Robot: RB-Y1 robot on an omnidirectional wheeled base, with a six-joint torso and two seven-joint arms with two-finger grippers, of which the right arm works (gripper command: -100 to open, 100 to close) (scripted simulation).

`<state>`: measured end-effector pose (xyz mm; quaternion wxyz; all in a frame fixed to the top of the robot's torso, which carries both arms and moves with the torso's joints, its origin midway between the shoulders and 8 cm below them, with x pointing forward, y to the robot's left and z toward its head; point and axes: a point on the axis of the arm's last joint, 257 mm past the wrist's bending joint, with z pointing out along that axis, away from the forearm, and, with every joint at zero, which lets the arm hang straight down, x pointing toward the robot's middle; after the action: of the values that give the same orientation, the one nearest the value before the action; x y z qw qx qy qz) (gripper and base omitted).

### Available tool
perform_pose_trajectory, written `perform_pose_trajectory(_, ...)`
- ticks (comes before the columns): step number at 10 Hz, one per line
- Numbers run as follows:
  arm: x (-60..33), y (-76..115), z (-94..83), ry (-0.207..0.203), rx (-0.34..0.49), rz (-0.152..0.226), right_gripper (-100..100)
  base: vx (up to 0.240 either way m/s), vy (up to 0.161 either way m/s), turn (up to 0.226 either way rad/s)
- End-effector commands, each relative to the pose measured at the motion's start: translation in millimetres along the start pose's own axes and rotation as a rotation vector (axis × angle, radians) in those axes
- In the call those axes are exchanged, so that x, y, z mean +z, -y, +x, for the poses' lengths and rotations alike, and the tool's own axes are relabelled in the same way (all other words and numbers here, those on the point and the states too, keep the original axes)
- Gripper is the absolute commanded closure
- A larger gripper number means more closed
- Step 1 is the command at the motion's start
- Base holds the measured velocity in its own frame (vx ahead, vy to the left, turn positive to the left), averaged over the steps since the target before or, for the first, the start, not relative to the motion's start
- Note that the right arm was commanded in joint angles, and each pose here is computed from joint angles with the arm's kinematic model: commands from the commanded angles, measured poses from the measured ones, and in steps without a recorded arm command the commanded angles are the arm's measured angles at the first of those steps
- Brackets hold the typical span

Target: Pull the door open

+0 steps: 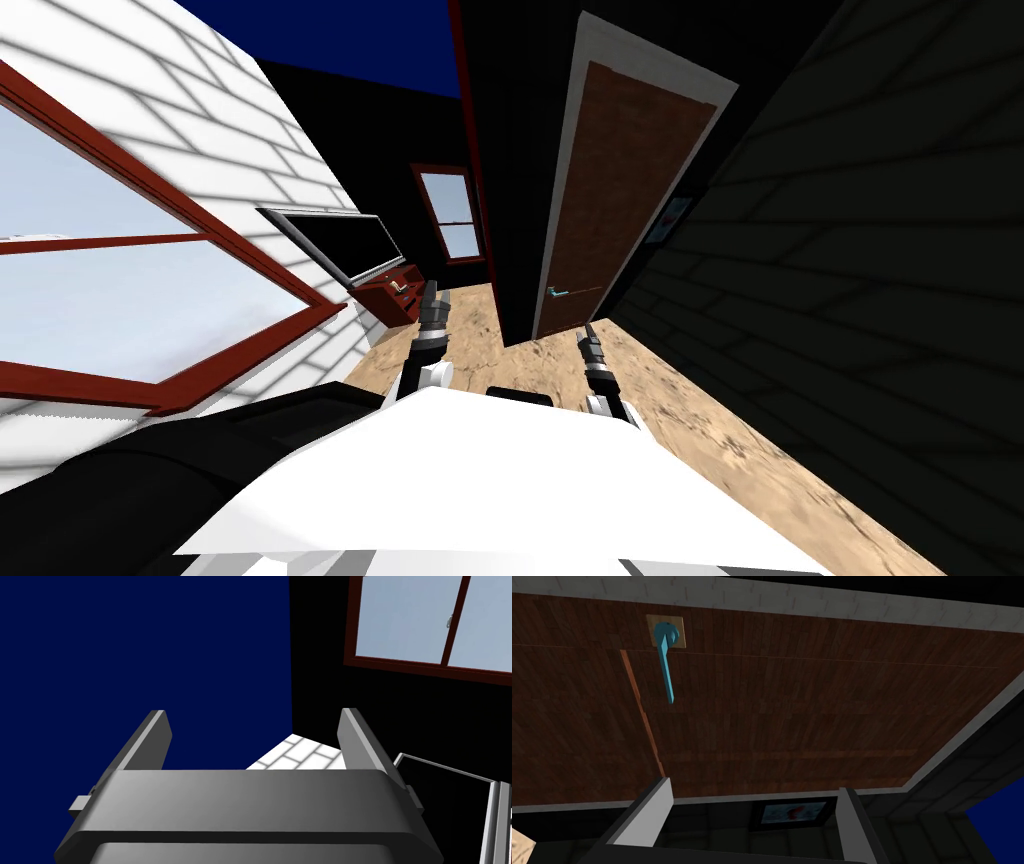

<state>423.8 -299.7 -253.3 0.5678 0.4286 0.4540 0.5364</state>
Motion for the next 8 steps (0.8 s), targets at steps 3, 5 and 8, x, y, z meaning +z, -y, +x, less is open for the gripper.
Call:
perform_pose_trajectory(3, -5.8, 22.6, -7.1, 0.0, 0.004, 0.032, -100, 0.073, -0.071, 0.164)
perform_pose_trajectory(5, -8.8, 33.7, -11.0, 0.001, 0.007, 0.048, -100, 0.07, -0.077, 0.165)
perform_pose_trajectory(8, -13.7, 49.6, -17.2, 0.003, 0.011, 0.073, -100, 0.062, -0.079, 0.16)
